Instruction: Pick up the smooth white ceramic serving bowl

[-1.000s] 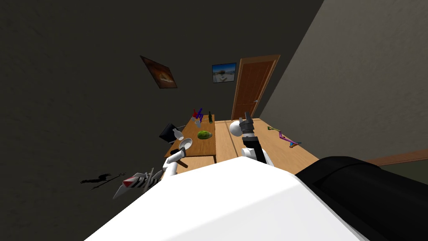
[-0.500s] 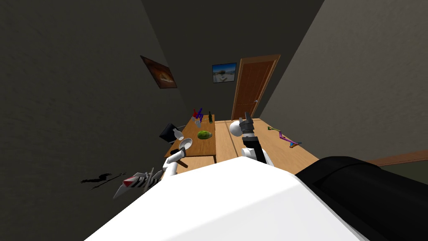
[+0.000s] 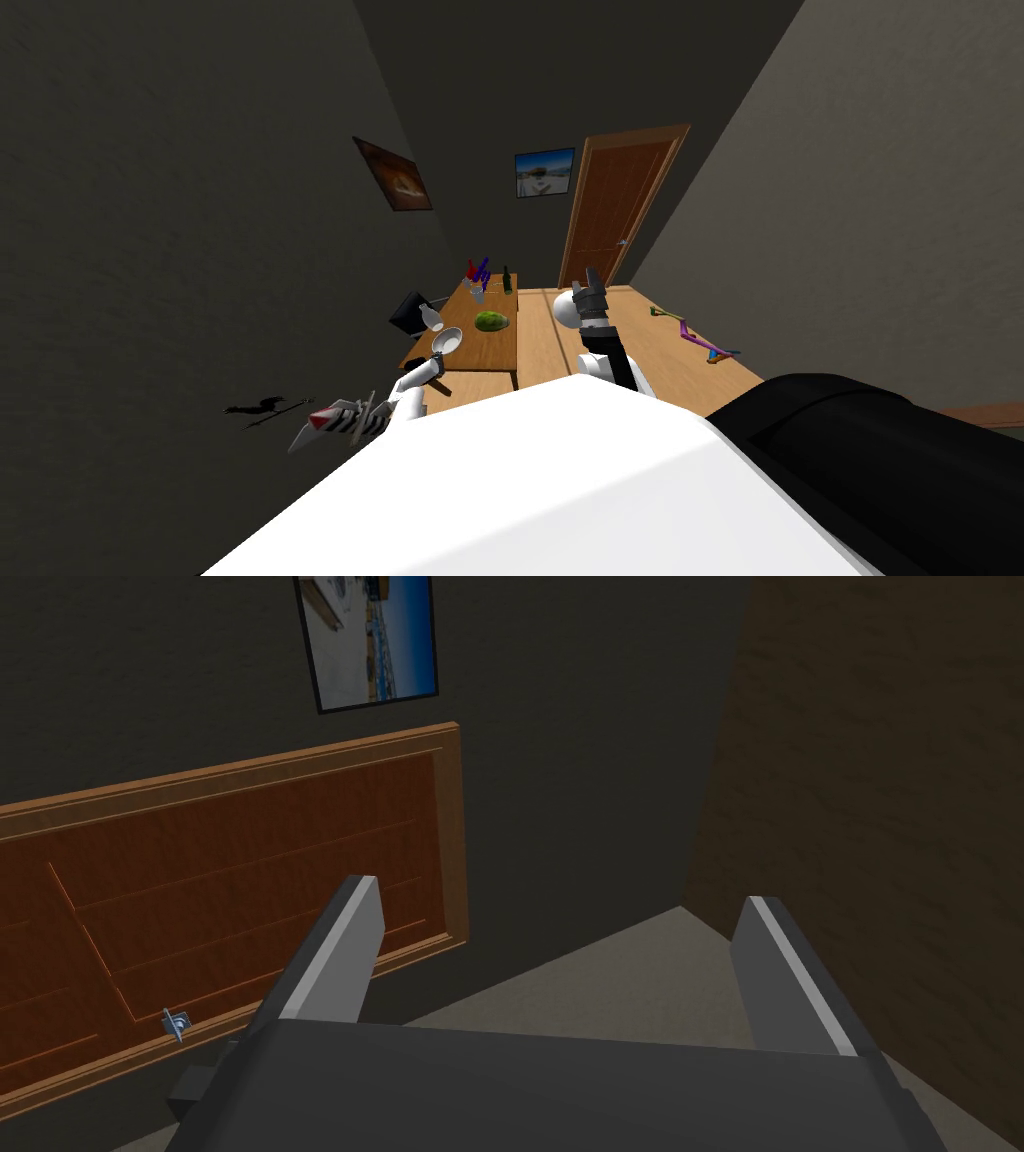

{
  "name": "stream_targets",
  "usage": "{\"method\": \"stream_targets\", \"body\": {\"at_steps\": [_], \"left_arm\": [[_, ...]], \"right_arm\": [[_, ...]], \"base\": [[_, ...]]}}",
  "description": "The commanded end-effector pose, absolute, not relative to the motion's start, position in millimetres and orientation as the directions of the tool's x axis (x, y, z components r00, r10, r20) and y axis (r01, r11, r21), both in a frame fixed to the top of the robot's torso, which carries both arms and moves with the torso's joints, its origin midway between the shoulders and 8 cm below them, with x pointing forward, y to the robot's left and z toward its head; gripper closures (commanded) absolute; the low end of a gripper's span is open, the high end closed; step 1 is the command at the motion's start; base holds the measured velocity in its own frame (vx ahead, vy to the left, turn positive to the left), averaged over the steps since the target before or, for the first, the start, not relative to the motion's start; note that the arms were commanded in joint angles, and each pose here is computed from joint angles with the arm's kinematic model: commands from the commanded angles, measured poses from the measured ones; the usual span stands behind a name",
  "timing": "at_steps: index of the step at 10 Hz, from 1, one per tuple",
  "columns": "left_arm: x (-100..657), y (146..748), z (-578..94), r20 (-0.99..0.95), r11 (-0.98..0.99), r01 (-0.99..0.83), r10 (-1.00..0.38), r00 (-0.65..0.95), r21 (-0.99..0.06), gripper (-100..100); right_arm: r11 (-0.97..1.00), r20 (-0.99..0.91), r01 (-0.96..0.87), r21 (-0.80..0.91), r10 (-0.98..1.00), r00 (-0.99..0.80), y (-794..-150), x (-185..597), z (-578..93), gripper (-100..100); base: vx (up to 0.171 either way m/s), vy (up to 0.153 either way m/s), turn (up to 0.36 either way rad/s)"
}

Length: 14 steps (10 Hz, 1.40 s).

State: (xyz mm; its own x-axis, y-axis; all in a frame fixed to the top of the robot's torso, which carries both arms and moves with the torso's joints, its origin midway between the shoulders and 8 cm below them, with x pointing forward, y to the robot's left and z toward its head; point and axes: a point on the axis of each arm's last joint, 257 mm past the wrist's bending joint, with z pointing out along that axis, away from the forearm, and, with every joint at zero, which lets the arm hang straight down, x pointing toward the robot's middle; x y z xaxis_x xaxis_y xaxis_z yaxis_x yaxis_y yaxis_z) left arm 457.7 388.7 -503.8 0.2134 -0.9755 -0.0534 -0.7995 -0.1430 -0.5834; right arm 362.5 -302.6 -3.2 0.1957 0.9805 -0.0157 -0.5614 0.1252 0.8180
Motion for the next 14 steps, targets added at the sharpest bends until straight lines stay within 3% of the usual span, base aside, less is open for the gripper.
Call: {"method": "stream_targets", "body": {"at_steps": [1,5,14], "left_arm": [[456,385,-507,-0.018,-0.172,-0.804,-0.975,0.221,-0.569,-100],[454,389,-507,-0.073,-0.082,-0.821,-0.986,0.149,-0.565,-100],[442,391,-512,-0.044,-0.094,-0.827,-0.989,0.142,-0.554,-100]], "right_arm": [[0.125,-0.016,-0.561,0.818,0.981,0.196,-303,362,-3,0],[0.125,-0.016,-0.561,0.818,0.981,0.196,-303,362,-3,0],[0.125,-0.016,-0.561,0.818,0.981,0.196,-303,362,-3,0]], "base": [[-0.007,-0.072,0.204],[-0.002,-0.025,0.071],[-0.001,-0.015,0.042]]}}
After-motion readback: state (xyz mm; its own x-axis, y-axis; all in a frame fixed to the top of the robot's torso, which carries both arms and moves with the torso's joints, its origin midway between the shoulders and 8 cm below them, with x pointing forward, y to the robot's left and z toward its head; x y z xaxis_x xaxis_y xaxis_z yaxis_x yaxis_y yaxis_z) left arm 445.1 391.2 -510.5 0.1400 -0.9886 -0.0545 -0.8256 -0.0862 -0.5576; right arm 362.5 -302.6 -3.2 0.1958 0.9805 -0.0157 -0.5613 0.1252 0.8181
